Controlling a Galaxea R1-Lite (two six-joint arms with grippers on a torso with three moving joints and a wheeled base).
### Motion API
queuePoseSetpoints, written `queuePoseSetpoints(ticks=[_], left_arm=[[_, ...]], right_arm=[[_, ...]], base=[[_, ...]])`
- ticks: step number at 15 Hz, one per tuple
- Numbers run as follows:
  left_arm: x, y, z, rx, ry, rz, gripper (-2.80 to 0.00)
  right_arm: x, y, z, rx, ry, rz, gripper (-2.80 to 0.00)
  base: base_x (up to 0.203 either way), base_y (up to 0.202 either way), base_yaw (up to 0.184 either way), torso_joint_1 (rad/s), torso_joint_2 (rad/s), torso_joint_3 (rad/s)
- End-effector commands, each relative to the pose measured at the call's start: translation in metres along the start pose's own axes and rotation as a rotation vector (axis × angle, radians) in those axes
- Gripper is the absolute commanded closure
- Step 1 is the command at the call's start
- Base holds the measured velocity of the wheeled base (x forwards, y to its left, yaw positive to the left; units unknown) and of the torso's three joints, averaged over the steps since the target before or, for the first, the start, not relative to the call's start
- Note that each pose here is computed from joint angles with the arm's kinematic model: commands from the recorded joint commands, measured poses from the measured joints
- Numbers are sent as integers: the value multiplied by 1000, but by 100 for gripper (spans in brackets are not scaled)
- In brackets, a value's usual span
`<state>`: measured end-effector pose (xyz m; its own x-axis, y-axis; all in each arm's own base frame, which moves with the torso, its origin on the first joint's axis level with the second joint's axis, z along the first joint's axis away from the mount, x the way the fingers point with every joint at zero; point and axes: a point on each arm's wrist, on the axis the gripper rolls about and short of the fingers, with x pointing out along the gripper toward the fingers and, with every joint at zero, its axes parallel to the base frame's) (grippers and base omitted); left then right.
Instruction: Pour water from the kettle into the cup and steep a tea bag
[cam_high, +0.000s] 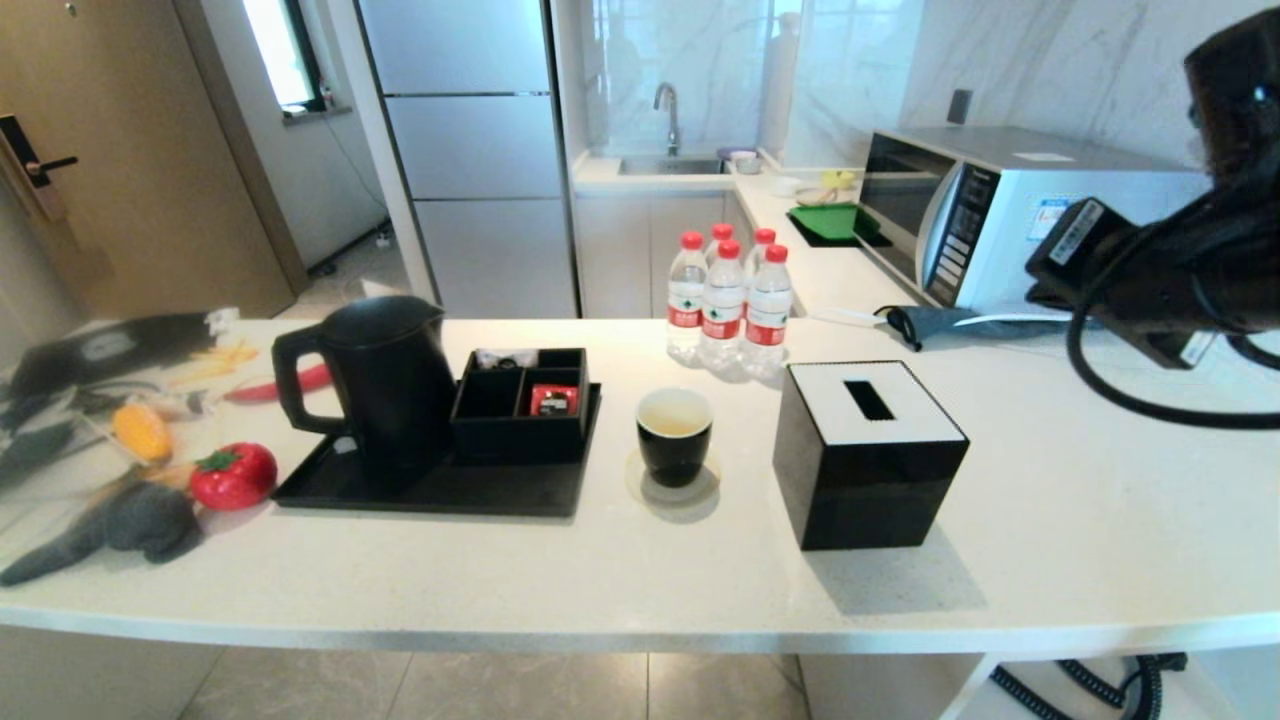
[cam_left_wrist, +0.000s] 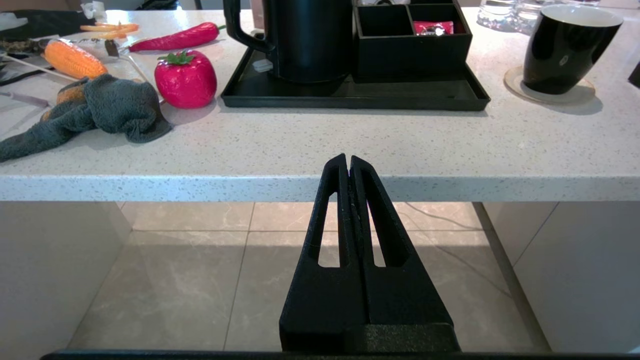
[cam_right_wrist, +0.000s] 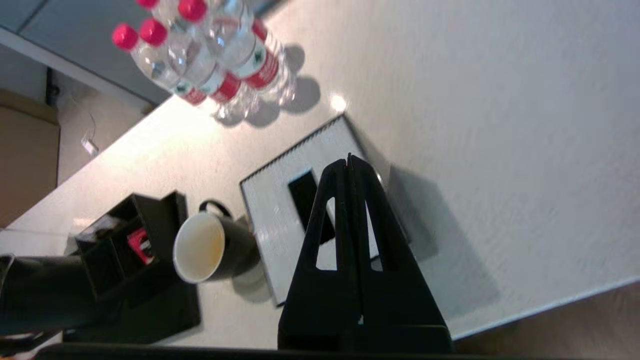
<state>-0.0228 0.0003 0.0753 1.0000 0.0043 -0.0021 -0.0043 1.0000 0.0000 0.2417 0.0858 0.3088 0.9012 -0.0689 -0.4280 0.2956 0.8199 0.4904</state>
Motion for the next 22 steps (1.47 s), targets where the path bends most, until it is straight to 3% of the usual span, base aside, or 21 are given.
queuePoseSetpoints(ticks=[1, 5, 9, 14, 19, 22], left_arm=[[0, 0, 0, 0, -1, 0, 0], [0, 0, 0, 0, -1, 0, 0], [0, 0, 0, 0, -1, 0, 0], [0, 0, 0, 0, -1, 0, 0], [0, 0, 0, 0, -1, 0, 0], [0, 0, 0, 0, -1, 0, 0]], right_arm=[[-16, -16, 4, -18, -79, 28, 0], [-32, -65, -21, -186, -242, 62, 0], [-55, -121, -43, -368, -421, 7, 0], [-94, -194, -111, -525, -430, 26, 0], [-117, -228, -159, -587, -468, 79, 0], [-123, -243, -182, -655, -419, 73, 0]], base=[[0, 0, 0, 0, 0, 0], [0, 0, 0, 0, 0, 0], [0, 0, 0, 0, 0, 0], [0, 0, 0, 0, 0, 0], [0, 0, 0, 0, 0, 0], [0, 0, 0, 0, 0, 0]])
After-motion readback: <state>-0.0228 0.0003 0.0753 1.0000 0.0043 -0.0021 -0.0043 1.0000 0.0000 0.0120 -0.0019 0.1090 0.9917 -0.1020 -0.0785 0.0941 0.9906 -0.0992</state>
